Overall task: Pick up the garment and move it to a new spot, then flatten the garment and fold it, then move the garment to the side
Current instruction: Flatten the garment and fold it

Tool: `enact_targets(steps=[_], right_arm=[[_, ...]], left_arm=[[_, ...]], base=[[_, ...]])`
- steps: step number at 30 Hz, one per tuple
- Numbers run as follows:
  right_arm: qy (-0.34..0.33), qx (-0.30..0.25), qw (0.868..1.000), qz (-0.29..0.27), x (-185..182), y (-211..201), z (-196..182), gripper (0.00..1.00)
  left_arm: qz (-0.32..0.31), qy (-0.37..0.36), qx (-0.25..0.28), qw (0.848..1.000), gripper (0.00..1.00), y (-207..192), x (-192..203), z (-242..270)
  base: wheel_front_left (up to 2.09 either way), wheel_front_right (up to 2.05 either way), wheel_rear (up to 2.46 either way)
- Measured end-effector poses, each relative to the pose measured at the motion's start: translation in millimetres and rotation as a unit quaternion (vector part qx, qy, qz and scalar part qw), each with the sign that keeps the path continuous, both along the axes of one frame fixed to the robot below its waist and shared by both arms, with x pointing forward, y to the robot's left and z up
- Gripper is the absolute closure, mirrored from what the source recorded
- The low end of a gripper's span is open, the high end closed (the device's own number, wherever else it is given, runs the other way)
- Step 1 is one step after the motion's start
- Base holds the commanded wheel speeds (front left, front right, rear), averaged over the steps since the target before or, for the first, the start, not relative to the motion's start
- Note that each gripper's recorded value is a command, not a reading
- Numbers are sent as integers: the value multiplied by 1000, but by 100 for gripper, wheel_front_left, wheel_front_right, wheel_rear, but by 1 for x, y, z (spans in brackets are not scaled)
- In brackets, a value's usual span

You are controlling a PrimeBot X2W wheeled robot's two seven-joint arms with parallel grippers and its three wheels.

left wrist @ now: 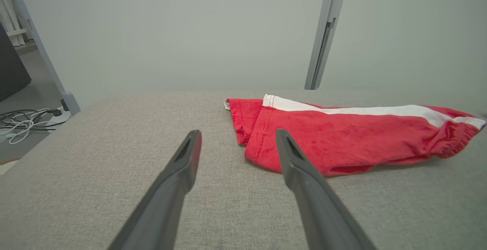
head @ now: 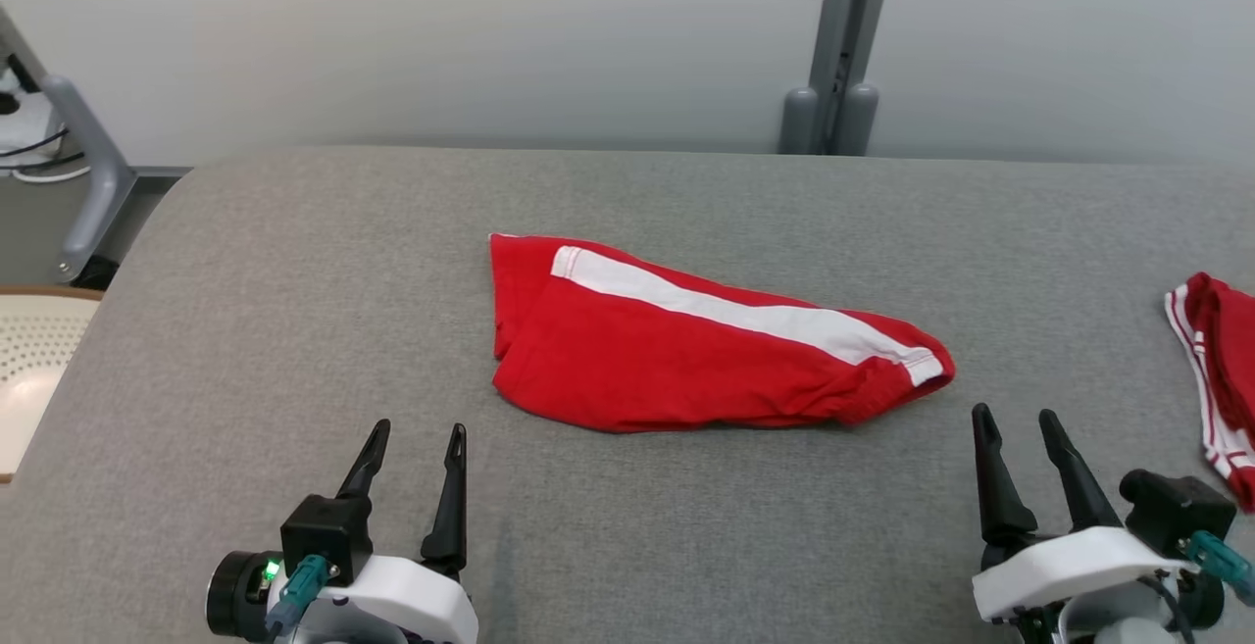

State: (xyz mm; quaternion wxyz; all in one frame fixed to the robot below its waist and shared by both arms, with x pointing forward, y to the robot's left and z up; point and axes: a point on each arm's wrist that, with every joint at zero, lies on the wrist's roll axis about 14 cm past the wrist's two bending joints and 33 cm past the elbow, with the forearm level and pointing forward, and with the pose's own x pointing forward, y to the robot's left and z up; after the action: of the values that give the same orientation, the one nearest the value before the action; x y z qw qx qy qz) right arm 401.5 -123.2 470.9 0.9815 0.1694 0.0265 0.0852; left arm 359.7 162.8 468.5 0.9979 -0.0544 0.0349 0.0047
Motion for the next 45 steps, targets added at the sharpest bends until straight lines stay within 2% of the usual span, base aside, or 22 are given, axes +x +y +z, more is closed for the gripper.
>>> enact_targets(steps=[7,16,17,18,21,22,23,30,36,45], right_arm=[[53,73,996,13,23,25,-21,0],[103,107,989,25,41,50,-43,0],[106,106,988,26,43,51,-44,2],[108,105,988,28,45,53,-45,49],[113,98,988,31,48,55,-48,72],[114,93,989,33,48,56,-48,83],[113,86,989,37,49,57,-48,100],[107,57,992,45,46,52,-48,100],[108,32,992,57,27,49,-53,100],[138,-2,988,69,0,11,-59,100]], left_arm=[[27,10,0,1000,0,15,-5,-6],[50,19,4,999,0,31,-12,-12],[52,20,5,998,0,33,-12,-13],[54,21,5,998,0,34,-12,-13],[56,22,5,998,0,35,-12,-14],[56,22,6,998,0,36,-12,-14],[56,23,7,998,0,36,-11,-15],[41,23,7,999,0,26,-2,-16],[17,20,2,1000,0,10,6,-15],[-14,16,-1,1000,0,-10,16,-14]], base=[[0,0,0],[0,0,0],[0,0,0],[0,0,0],[0,0,0],[0,0,0],[0,0,0],[0,0,0],[0,0,0],[0,0,0]])
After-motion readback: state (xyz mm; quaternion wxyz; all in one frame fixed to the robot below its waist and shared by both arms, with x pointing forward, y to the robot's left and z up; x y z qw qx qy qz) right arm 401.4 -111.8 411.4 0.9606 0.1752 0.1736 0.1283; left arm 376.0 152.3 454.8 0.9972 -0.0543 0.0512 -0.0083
